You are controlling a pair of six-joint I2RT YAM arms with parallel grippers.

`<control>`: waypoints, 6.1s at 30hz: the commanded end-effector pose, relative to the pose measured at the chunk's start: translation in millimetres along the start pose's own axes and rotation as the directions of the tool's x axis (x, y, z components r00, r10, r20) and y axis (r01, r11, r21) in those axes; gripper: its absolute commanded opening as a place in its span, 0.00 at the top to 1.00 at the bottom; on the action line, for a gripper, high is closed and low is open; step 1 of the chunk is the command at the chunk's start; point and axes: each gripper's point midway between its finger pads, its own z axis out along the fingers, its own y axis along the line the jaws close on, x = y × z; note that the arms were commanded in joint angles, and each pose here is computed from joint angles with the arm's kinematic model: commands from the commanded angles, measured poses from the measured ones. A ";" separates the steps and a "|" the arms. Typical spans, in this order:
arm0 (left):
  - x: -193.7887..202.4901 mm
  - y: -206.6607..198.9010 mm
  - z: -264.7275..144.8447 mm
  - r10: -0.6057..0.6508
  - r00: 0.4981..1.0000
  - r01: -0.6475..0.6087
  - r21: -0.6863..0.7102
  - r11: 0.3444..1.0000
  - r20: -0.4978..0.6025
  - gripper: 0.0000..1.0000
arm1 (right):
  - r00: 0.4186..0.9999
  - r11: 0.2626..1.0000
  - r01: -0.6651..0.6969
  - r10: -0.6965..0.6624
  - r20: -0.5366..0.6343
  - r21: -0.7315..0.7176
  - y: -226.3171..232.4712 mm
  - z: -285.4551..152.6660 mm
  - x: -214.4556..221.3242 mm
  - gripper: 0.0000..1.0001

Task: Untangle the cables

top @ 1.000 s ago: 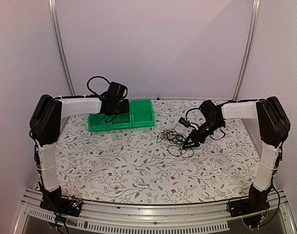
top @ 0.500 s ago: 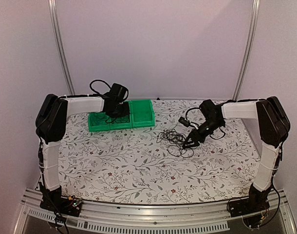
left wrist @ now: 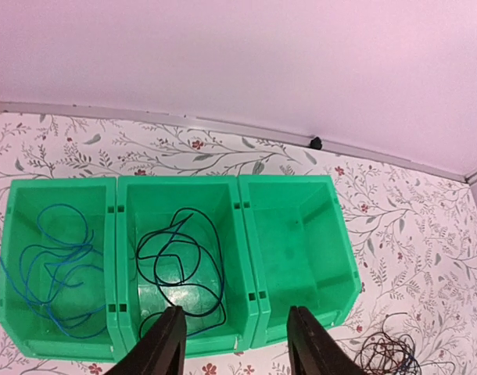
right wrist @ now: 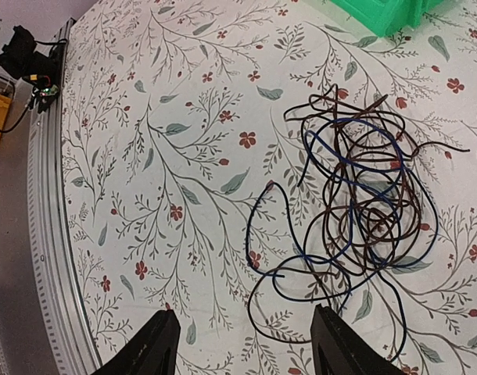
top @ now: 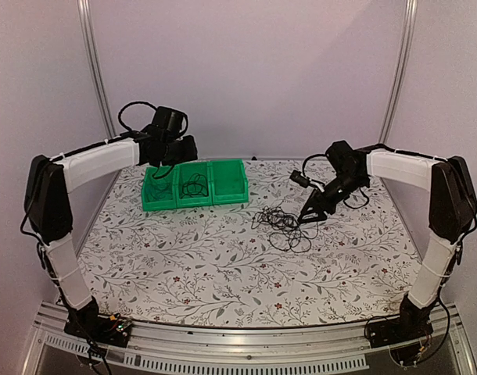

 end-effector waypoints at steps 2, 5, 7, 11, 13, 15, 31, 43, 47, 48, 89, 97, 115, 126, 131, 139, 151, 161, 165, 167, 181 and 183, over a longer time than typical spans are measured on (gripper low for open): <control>-16.9 -23.0 -34.5 0.062 0.995 -0.074 0.163 0.984 0.077 0.52 | 0.991 0.990 0.109 -0.101 -0.088 0.093 -1.2 -28.6 19.6 0.38; -9.5 -67.6 -61.3 0.155 0.976 -0.198 0.325 0.925 0.152 0.52 | 0.981 0.964 0.185 -0.172 -0.085 0.192 -13.5 -40.6 12.7 0.38; 2.1 -103.9 -78.5 0.212 0.964 -0.260 0.421 0.869 0.159 0.54 | 0.987 0.965 0.158 -0.151 -0.049 0.209 -19.1 -48.8 2.6 0.38; 48.3 -162.8 -96.1 0.344 0.926 -0.371 0.550 0.748 0.156 0.57 | 0.993 0.973 0.115 -0.116 -0.007 0.201 -33.4 -44.7 1.9 0.40; 63.4 -176.1 -96.2 0.346 0.935 -0.327 0.577 0.748 0.082 0.58 | 0.998 0.978 0.062 -0.061 -0.009 0.201 -44.3 -38.0 4.2 0.42; 76.7 -184.9 -99.7 0.338 0.940 -0.293 0.616 0.731 0.047 0.58 | 1.000 0.983 0.022 -0.020 -0.008 0.184 -51.6 -28.9 8.3 0.42; 113.2 -190.5 -82.3 0.353 0.935 -0.255 0.658 0.708 -0.017 0.59 | 0.974 0.968 -0.203 0.216 -0.072 0.150 -88.2 13.2 41.7 0.66; 94.9 -248.9 -131.4 0.442 0.825 -0.548 0.694 0.467 0.353 0.51 | 0.986 0.992 0.094 -0.105 0.132 0.081 1.8 -96.2 -61.2 1.00; 83.7 -277.8 -149.5 0.425 0.787 -0.607 0.685 0.403 0.447 0.49 | 0.960 0.973 0.211 -0.225 0.167 0.093 35.0 -129.7 -90.7 1.00; 80.4 -285.0 -151.7 0.416 0.786 -0.609 0.689 0.393 0.458 0.49 | 0.956 0.969 0.228 -0.241 0.168 0.092 41.3 -133.7 -94.5 1.00; 177.5 -259.1 -80.5 0.475 0.859 -0.418 0.799 0.431 0.193 0.98 | 0.802 0.912 0.294 -0.399 0.445 0.287 94.5 -246.5 -187.9 1.00; 173.9 -268.0 -79.0 0.447 0.868 -0.411 0.815 0.409 0.214 0.78 | 0.808 0.915 0.290 -0.391 0.440 0.281 94.2 -244.3 -186.1 1.00; 148.5 -236.2 -85.2 0.353 0.915 -0.353 0.807 0.473 0.194 1.00 | 0.783 0.899 0.293 -0.421 0.457 0.327 95.1 -255.3 -195.6 1.00; 138.0 -263.9 -113.9 0.343 0.916 -0.326 0.887 0.328 0.210 0.42 | 0.782 0.900 0.286 -0.417 0.463 0.328 94.5 -256.1 -197.4 1.00; 154.3 -282.2 -102.3 0.413 0.879 -0.368 0.888 0.275 0.237 0.40 | 0.784 0.903 0.282 -0.412 0.464 0.325 93.0 -255.2 -197.5 1.00; 186.6 -287.9 -88.3 0.414 0.900 -0.257 0.935 0.246 0.139 0.42 | 0.782 0.894 0.273 -0.422 0.458 0.356 88.8 -257.8 -199.8 1.00; 219.7 -272.3 -84.3 0.488 0.868 -0.227 0.945 0.236 0.086 0.71 | 0.791 0.893 0.243 -0.409 0.456 0.380 77.2 -257.2 -202.5 1.00; 231.1 -260.7 -87.1 0.521 0.850 -0.228 0.944 0.238 0.074 1.00 | 0.775 0.856 0.216 -0.443 0.450 0.470 70.6 -272.6 -209.1 1.00; 238.2 -242.3 -87.5 0.522 0.851 -0.226 0.934 0.276 0.052 1.00 | 0.749 0.792 0.156 -0.485 0.451 0.591 58.1 -303.2 -215.9 1.00; 239.3 -234.6 -86.7 0.516 0.856 -0.218 0.930 0.296 0.036 1.00 | 0.736 0.752 0.118 -0.505 0.452 0.649 52.2 -321.5 -218.1 1.00; 94.7 -287.1 -149.5 0.289 0.920 -0.334 0.914 0.232 0.264 1.00 | 0.806 0.682 -0.011 -0.427 0.410 0.732 3.8 -321.2 -191.4 1.00; 51.9 -300.0 -176.3 0.203 0.920 -0.376 0.901 0.218 0.335 1.00 | 0.821 0.733 0.019 -0.400 0.407 0.680 2.3 -301.0 -184.8 1.00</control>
